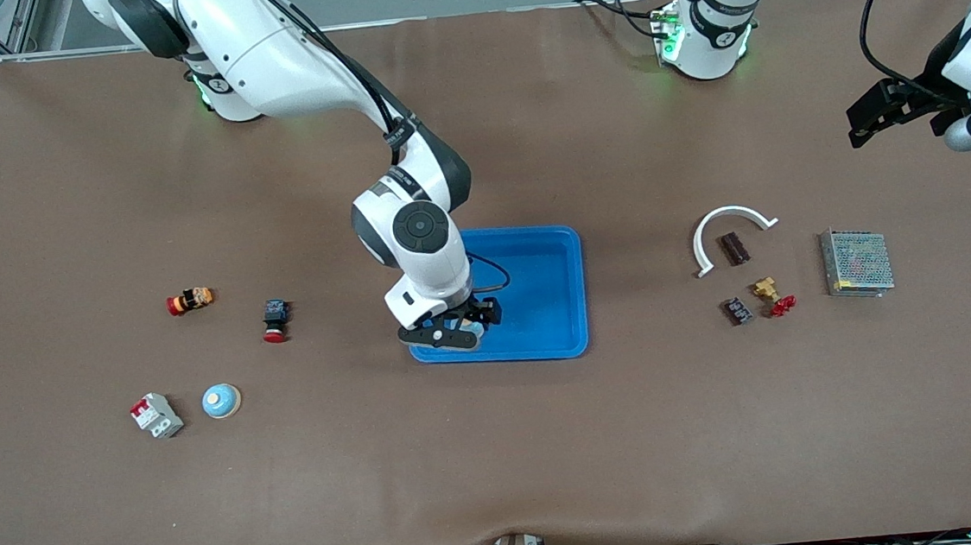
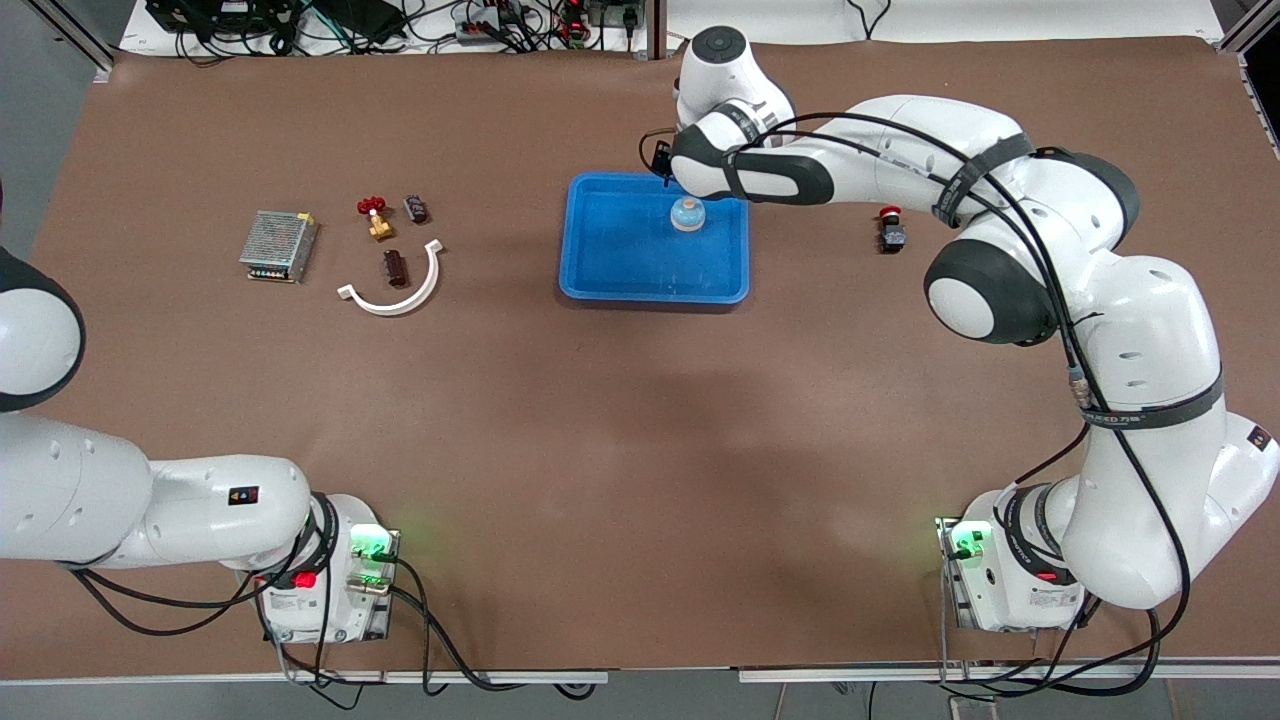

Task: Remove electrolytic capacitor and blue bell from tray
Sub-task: 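Reach the second bell with the right gripper while the left gripper withdraws, then grasp the second light-blue bell in the tray with the right gripper, then carry the bell with the right gripper beside the first bell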

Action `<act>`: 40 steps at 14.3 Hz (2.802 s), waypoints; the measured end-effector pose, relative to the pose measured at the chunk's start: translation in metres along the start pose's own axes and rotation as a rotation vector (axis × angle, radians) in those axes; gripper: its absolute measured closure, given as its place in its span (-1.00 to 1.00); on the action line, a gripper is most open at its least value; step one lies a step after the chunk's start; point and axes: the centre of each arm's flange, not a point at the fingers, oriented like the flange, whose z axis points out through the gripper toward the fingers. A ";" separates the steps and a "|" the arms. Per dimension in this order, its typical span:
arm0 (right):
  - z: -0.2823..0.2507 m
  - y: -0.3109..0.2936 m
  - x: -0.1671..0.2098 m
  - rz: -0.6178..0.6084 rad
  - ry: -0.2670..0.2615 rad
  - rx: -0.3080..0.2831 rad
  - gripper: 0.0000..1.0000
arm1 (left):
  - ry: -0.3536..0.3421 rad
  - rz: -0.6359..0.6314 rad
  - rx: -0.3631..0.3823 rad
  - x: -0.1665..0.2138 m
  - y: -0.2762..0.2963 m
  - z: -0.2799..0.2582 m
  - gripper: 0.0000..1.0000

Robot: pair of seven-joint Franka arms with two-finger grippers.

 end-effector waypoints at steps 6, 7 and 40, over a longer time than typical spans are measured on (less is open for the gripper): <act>0.016 -0.001 -0.005 -0.006 -0.004 -0.005 -1.00 | -0.012 -0.004 -0.014 0.000 -0.001 0.005 -1.00; 0.017 0.000 -0.005 -0.006 -0.004 -0.007 -1.00 | -0.012 -0.004 -0.014 0.000 -0.001 0.005 -1.00; 0.040 0.001 -0.005 -0.022 0.020 -0.005 -0.29 | 0.005 -0.009 -0.016 -0.001 -0.003 -0.004 -1.00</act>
